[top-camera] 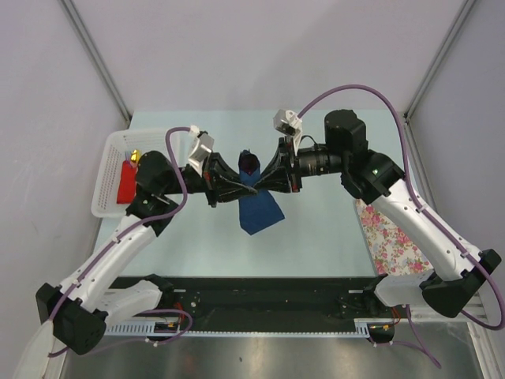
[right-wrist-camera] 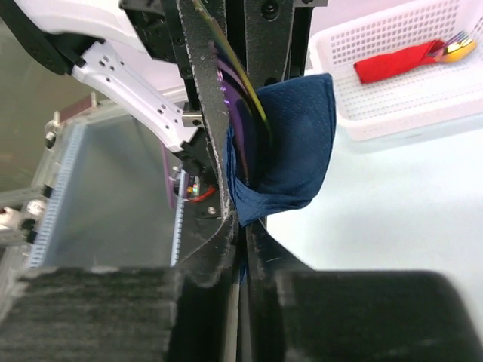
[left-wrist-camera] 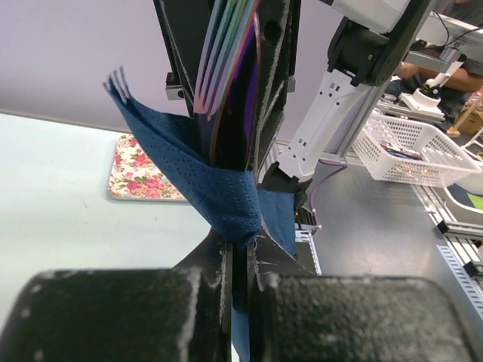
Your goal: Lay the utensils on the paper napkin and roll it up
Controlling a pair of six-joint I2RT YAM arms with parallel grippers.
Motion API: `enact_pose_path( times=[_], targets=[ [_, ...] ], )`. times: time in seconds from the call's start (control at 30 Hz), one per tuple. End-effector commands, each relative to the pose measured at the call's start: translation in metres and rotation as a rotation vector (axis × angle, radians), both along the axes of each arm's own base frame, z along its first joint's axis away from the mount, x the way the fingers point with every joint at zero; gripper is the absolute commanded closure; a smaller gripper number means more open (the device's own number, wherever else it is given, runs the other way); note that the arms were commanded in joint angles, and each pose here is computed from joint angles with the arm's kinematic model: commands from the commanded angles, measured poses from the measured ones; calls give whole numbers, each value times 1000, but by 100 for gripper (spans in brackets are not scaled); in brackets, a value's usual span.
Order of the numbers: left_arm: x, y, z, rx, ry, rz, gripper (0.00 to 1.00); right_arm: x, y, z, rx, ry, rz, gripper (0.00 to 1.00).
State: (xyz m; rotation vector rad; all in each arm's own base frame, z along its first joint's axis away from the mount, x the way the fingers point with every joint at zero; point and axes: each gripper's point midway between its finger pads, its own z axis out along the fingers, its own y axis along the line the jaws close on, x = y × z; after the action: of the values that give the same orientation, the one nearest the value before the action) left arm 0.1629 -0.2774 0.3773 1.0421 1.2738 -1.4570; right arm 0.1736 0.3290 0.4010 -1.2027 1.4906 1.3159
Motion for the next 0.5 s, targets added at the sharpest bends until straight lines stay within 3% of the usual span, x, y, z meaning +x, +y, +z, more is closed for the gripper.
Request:
enact_pose_path(
  times=[0.0,0.03,0.07,0.13,0.17,0.2,0.33,0.47],
  targets=[
    [1,5,1,-36,23,-19,100,2,-6,46,137,-35,-10,74],
    [4,6,0,-41,38,-16,100,8,-10,48,142,-25,-31,67],
    [7,7,3,-49,43,-7,100,10,-12,48,142,-11,-32,48],
    [15,10,11,-72,48,25,100,15,-17,45,134,16,-56,30],
    [19,11,12,-76,60,34,100,14,-19,42,123,27,-61,15],
    [23,13,17,-91,73,51,100,16,-21,36,109,31,-72,10],
    [36,18,30,-127,76,98,100,15,-27,5,22,55,-110,4],
    [46,19,36,-147,107,113,100,18,-32,-16,-30,53,-126,14]
  ],
)
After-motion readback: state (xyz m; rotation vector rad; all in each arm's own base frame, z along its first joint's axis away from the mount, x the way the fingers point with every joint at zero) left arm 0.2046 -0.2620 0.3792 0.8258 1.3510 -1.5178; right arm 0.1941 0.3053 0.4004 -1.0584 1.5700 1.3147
